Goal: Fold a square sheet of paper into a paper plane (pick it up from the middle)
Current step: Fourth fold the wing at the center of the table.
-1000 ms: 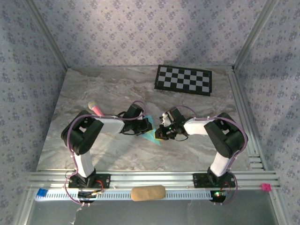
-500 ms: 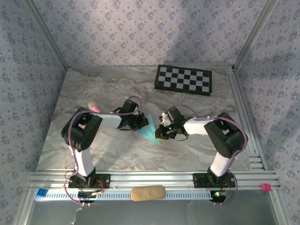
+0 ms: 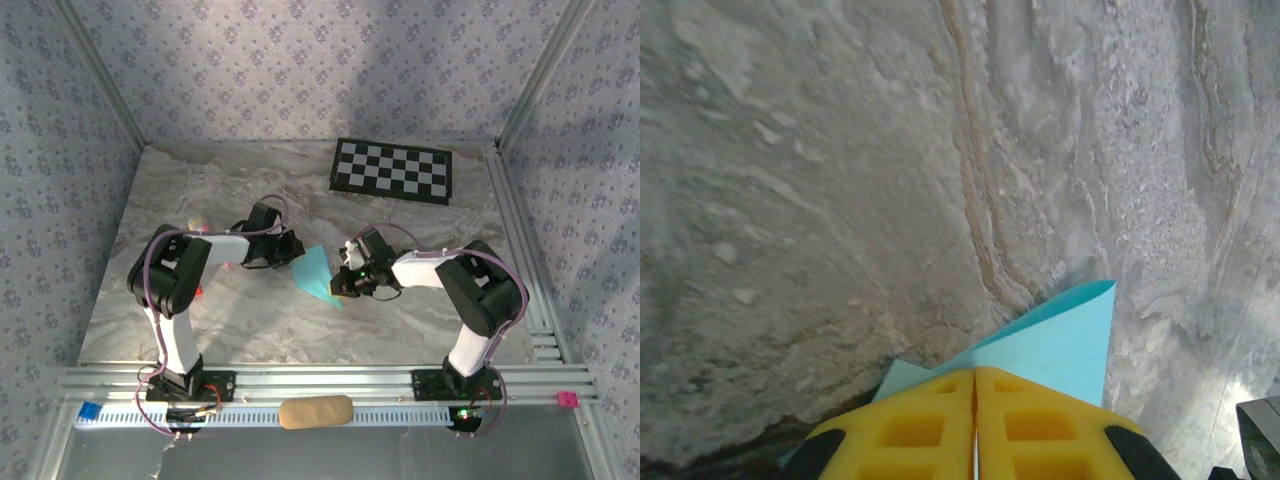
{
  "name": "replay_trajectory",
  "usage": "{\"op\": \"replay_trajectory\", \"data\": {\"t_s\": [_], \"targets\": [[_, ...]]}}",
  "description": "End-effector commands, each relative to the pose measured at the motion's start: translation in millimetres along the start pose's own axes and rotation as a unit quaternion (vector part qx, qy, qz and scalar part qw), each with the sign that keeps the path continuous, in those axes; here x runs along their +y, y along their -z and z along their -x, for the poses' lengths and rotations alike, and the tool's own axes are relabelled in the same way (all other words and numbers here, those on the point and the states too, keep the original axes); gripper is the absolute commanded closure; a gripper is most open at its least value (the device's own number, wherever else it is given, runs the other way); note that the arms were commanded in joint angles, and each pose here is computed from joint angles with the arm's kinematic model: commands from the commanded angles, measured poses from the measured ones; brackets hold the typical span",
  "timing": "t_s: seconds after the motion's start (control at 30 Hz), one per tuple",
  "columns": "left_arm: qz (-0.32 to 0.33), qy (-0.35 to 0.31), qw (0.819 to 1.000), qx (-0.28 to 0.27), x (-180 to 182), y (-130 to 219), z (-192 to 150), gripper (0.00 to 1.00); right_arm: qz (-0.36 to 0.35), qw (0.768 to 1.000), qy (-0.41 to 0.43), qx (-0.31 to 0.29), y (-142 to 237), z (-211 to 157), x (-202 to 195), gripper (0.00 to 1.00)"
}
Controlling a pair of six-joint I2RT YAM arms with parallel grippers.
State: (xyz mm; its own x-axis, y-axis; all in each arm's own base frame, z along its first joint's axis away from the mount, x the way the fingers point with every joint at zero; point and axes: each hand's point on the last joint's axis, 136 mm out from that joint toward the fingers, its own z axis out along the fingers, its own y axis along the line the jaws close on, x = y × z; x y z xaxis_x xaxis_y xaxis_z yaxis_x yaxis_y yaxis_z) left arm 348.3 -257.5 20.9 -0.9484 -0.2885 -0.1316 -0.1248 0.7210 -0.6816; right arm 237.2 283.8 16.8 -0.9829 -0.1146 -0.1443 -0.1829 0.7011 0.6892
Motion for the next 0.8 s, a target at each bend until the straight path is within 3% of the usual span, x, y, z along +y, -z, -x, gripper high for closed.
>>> {"op": "replay_trajectory", "data": {"t_s": [0.0,0.43,0.6,0.77], "targets": [[0.046,-0.007,0.998,-0.031,18.3,4.1,17.7,0.89,-0.087,0.993,-0.048,0.061,-1.4,-41.1,-49.3,1.0],[0.014,-0.048,0.996,-0.07,-29.7,39.4,30.6,0.85,-0.087,0.993,-0.046,0.061,-1.3,-36.4,-47.2,1.0],[0.002,-0.072,0.996,-0.06,-48.1,37.8,7.1,0.84,-0.087,0.994,-0.046,0.057,-0.8,-32.7,-45.1,1.0],[0.015,-0.087,0.996,-0.028,-42.0,17.3,-23.3,0.84,-0.086,0.994,-0.046,0.053,0.2,-29.7,-43.4,1.0]]}}
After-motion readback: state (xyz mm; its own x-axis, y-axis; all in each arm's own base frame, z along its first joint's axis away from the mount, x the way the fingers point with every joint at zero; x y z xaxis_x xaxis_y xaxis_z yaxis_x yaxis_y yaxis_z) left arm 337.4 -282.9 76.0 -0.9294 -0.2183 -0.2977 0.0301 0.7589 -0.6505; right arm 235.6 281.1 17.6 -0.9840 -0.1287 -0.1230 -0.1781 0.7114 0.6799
